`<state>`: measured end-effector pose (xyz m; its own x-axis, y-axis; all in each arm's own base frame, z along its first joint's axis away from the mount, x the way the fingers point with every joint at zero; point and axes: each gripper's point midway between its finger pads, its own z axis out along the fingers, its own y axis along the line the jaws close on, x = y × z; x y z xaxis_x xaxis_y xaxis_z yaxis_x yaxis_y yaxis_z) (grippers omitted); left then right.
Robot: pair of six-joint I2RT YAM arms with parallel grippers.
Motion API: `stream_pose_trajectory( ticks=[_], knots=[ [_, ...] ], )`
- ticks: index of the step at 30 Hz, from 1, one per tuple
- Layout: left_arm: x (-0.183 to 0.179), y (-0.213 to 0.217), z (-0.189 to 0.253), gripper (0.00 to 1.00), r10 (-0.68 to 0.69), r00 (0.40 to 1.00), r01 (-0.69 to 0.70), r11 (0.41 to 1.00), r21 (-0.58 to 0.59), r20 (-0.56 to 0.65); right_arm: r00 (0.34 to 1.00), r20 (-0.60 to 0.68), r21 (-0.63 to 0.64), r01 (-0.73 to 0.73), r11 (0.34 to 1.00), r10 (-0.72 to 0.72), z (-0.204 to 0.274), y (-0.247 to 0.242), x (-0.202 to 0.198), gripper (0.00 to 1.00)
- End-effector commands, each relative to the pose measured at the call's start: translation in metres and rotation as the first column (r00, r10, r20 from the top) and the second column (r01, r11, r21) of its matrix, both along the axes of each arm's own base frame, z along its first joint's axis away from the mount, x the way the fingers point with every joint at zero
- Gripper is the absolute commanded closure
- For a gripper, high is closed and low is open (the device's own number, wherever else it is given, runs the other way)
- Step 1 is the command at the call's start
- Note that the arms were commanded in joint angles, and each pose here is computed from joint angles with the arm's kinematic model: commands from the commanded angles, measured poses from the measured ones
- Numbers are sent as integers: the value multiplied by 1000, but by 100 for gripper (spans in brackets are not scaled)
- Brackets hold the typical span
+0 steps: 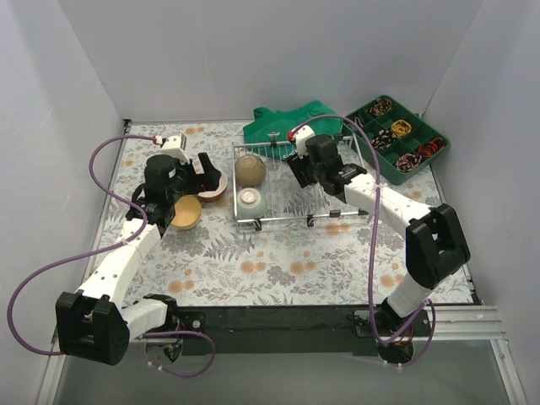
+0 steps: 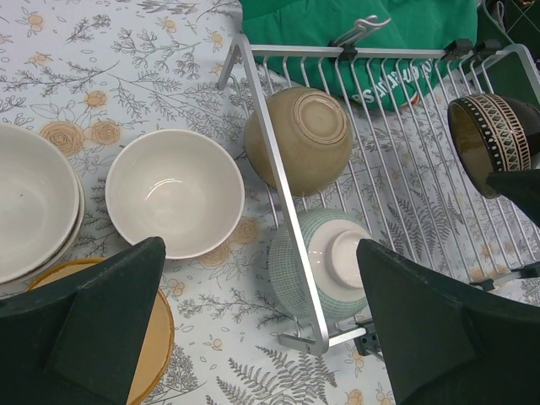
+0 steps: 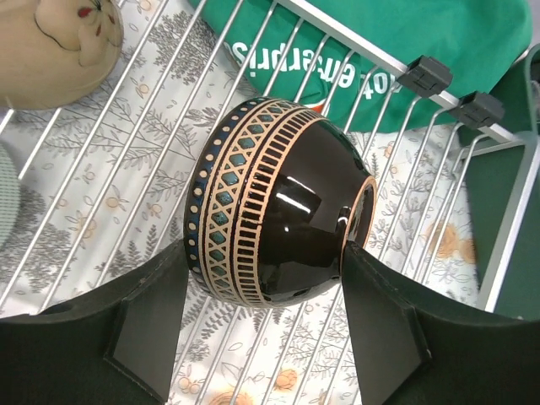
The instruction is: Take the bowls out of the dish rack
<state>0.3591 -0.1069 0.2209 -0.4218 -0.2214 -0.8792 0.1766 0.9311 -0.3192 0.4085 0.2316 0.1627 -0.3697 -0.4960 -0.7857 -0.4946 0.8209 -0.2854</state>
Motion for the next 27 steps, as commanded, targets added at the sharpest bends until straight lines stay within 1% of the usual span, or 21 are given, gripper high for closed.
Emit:
stream_pose_trajectory(
  ticks=[1,6,13,14,17,18,19,23,24,27],
  knots=[
    [-5,-6,7,2,-30,999,31,999,-19,26,995,100,244,-20,970,-5,76,15,6,74],
    [-5,-9,6,2,-45,999,45,999,-28,20,998,64,337,-33,941,13,83,18,-3,74],
    [-8,-19,6,2,-93,996,94,994,-64,14,1000,-5,480,-24,877,30,91,25,-16,74],
    [-8,-21,7,2,-101,995,101,992,-70,15,998,-14,505,-47,862,63,91,30,-21,74],
    [-10,-29,7,2,-139,990,140,985,-103,17,996,-8,570,-71,819,92,102,34,-28,74],
    [-11,-31,7,2,-149,989,150,982,-111,18,995,-32,591,-58,805,95,99,33,-34,74],
    [-11,-36,10,2,-175,984,178,976,-126,30,994,-8,615,-77,785,105,107,36,-34,74],
    [-12,-49,5,2,-220,975,219,959,-180,12,988,-13,687,-104,719,156,116,42,-46,74],
    [-11,-51,6,2,-224,975,222,956,-193,13,984,1,704,-128,698,180,122,45,-50,74],
    [-10,-62,12,2,-254,967,253,939,-234,30,976,-9,744,-138,654,217,126,49,-60,74]
  ],
)
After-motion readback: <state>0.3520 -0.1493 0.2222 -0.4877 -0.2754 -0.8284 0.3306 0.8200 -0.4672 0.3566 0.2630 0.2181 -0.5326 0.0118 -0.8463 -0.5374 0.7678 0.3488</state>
